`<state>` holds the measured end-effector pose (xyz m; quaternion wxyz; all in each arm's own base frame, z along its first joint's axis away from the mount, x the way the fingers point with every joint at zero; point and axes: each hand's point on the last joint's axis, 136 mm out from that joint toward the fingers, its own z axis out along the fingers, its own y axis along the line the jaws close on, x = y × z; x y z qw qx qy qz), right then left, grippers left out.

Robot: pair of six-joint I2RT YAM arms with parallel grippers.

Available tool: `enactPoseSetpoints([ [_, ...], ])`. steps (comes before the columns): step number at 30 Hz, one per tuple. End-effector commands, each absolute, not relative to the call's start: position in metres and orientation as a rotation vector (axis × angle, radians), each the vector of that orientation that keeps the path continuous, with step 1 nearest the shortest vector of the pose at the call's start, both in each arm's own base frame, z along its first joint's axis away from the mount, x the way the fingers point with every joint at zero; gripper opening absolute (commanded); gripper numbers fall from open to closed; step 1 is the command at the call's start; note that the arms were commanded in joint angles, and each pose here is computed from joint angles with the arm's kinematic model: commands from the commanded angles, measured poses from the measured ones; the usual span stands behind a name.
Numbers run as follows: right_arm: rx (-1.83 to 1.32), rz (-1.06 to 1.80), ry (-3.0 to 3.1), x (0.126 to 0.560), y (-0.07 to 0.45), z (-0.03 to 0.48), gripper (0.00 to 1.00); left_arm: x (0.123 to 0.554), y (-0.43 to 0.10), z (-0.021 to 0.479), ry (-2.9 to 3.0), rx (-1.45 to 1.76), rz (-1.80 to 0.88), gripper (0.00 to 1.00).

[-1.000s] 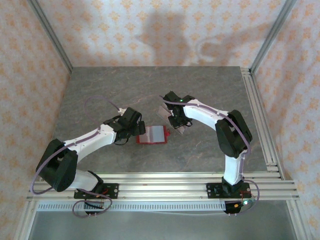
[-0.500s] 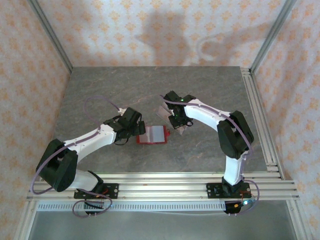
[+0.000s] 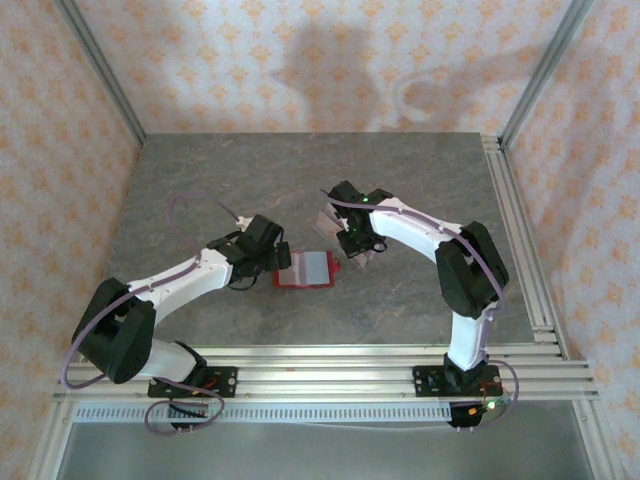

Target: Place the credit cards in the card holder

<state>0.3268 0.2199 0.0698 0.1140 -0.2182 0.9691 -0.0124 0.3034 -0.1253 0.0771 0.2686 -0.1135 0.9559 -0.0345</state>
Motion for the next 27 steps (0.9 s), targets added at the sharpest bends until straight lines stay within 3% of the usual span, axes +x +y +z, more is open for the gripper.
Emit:
enactPoseSetpoints([
  [1, -0.641, -0.053, 2.86, 0.323, 0.214, 0.072, 0.09, 0.307, -0.122, 0.08, 2.571, -0.334, -0.078, 0.99],
  [11, -0.649, -0.059, 2.871, 0.323, 0.214, 0.066, 0.12, 0.306, -0.122, 0.079, 2.573, -0.329, -0.075, 0.99],
  [18, -0.65, -0.053, 2.875, 0.322, 0.215, 0.065, 0.0, 0.306, -0.121, 0.079, 2.571, -0.33, -0.073, 0.99],
  [27, -0.642, 0.028, 2.825, 0.324, 0.222, 0.094, 0.0, 0.306, -0.121, 0.08, 2.572, -0.327, -0.075, 0.99],
])
